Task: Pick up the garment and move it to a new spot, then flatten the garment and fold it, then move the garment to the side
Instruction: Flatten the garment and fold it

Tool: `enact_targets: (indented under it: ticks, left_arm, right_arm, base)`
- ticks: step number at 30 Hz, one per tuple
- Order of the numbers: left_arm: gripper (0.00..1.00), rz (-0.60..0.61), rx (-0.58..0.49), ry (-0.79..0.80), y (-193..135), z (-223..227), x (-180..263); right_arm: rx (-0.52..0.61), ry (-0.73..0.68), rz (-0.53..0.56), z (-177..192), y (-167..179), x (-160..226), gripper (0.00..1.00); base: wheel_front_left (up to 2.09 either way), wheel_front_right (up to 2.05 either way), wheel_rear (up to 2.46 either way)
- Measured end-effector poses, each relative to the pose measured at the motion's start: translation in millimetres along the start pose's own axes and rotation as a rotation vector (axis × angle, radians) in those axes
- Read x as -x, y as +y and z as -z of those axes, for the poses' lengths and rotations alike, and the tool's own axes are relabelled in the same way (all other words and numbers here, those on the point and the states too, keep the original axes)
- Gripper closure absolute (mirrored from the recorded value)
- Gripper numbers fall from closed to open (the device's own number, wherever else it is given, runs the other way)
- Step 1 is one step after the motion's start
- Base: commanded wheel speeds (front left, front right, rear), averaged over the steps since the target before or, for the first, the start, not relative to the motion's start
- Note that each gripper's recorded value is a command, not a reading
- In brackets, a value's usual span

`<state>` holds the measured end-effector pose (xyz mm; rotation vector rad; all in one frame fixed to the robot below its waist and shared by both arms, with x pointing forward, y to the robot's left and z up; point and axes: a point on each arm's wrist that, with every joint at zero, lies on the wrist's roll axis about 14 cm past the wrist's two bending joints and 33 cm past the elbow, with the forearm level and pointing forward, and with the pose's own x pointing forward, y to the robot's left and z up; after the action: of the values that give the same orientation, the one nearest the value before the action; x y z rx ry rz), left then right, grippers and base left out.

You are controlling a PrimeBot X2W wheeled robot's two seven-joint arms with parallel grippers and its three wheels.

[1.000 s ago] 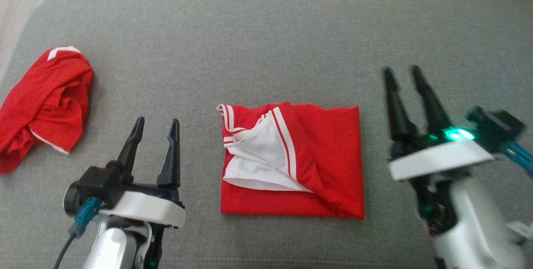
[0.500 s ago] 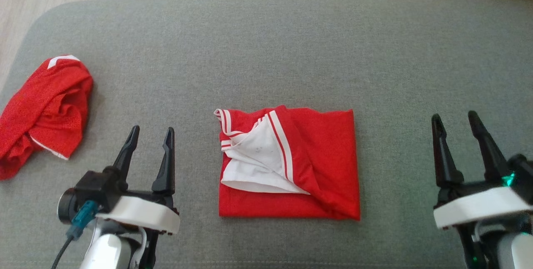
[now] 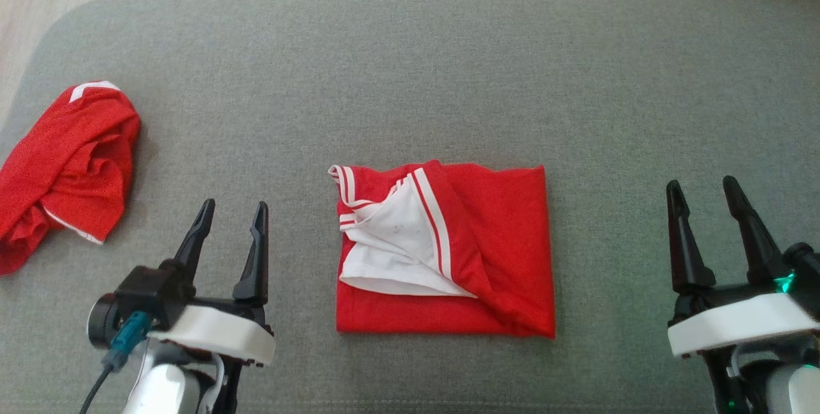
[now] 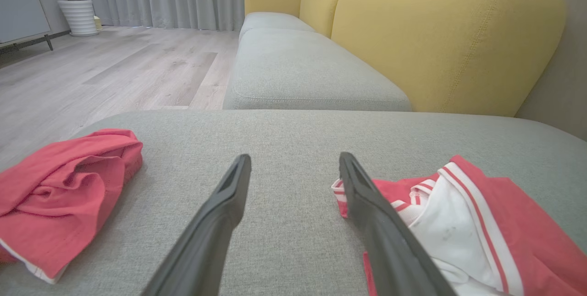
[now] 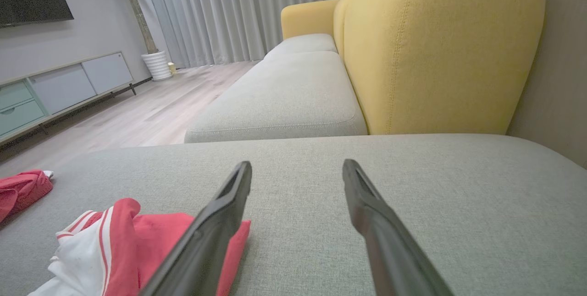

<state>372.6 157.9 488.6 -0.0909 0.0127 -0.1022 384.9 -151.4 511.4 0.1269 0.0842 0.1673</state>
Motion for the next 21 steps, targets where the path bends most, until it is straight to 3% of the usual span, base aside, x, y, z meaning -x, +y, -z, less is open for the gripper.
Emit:
enact_targets:
  ticks: [3,4,5,6,11,21]
  left_arm:
    - [0.00,-0.001,0.000,0.005,0,1,0]
    - [0.00,-0.002,0.000,0.006,1,2,0]
    - [0.00,-0.003,-0.001,0.009,1,3,0]
    - [0.00,-0.004,-0.001,0.010,2,3,0]
    - [0.00,-0.009,-0.003,0.008,4,2,-2]
    - [0.00,-0.059,-0.008,0.000,18,2,-6]
  right_arm:
    - [-0.004,0.028,-0.001,8,0,-1,0.00]
    - [-0.005,0.041,-0.002,12,1,-2,0.12]
    - [-0.007,0.055,-0.006,16,2,-3,0.62]
    - [-0.010,0.071,-0.011,22,3,-4,1.00]
    - [-0.057,0.140,-0.079,45,25,-17,1.00]
    - [-0.107,0.291,-0.353,101,117,-58,1.00]
  base:
    - [0.00,0.00,0.00]
    - [0.00,0.00,0.00]
    - [0.00,0.00,0.00]
    - [0.00,0.00,0.00]
    - [0.00,0.00,0.00]
    - [0.00,0.00,0.00]
